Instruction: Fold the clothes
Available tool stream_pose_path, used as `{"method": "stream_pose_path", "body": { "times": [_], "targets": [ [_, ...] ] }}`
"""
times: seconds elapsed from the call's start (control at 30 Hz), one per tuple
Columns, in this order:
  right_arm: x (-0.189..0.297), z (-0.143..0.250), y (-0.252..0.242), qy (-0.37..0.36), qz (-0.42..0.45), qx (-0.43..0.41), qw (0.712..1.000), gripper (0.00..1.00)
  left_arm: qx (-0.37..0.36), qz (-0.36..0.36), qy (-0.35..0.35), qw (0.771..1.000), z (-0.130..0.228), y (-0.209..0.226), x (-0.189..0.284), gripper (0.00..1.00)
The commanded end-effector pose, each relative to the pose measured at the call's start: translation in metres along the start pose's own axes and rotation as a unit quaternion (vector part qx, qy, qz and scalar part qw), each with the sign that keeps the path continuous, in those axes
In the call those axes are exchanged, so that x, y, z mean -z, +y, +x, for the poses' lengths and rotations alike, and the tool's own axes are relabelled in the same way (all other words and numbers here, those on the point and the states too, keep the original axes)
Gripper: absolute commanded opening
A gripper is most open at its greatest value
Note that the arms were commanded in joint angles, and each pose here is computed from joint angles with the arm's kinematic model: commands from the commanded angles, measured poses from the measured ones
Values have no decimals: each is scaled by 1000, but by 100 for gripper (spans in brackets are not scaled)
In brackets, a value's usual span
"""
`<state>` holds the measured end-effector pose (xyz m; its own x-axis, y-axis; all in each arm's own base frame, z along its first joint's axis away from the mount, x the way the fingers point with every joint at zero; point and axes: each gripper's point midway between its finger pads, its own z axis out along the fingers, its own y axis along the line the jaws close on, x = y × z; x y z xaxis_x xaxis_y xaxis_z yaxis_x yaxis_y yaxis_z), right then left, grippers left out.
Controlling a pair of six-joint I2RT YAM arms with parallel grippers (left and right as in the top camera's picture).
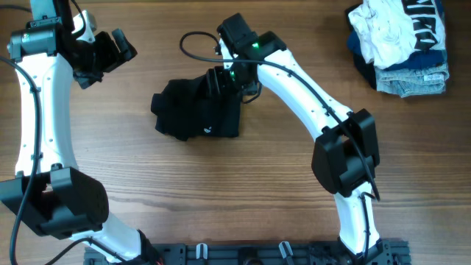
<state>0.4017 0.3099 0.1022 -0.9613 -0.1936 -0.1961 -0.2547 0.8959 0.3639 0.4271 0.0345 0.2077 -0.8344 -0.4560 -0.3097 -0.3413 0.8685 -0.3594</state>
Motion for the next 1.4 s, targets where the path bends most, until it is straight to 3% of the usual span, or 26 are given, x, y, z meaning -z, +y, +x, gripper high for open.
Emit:
{"method": "stream_pose_path", "body": {
  "times": [0.0,0.03,0.07,0.27,0.33,0.4,0.43,0.57,0.67,0.93,1.17,1.2,1.27,1.37],
  "targets": [
    [-8,1,-4,7,1,-1,1000,54,4,-7,5,1000,1,4,-4,100],
    [-8,1,-3,7,0,0,1000,41,4,-7,5,1000,1,4,-4,100],
    [-8,1,-3,7,-1,7,1000,35,4,-7,4,1000,1,4,-4,100],
    [-14,9,-3,27,-6,23,999,31,4,-16,3,1000,0,7,-4,100],
    [-17,15,-4,40,-4,32,999,24,4,-16,3,1000,0,7,-4,100],
    [-17,21,-4,53,-7,32,998,8,4,-16,3,1000,0,7,-4,100],
    [-17,23,0,58,-22,45,997,4,4,-16,3,1000,0,7,-4,100],
    [-1,12,1,49,-56,69,995,4,5,-17,5,1000,1,8,-4,100],
    [31,-21,-24,4,-53,93,994,4,5,-21,5,1000,1,9,-4,100],
    [60,-60,-102,-58,-11,93,994,4,5,-20,4,1000,1,9,-4,100],
    [60,-21,-91,18,-45,65,997,6,6,-22,10,1000,4,10,-4,100],
    [62,-15,-88,27,-52,63,996,12,7,-23,11,1000,5,10,-4,100],
    [71,-14,-84,22,-52,97,994,34,7,-23,11,1000,5,10,-4,100],
    [94,-27,-80,-24,-33,136,990,53,7,-24,10,1000,4,11,-4,100]
  ]
}}
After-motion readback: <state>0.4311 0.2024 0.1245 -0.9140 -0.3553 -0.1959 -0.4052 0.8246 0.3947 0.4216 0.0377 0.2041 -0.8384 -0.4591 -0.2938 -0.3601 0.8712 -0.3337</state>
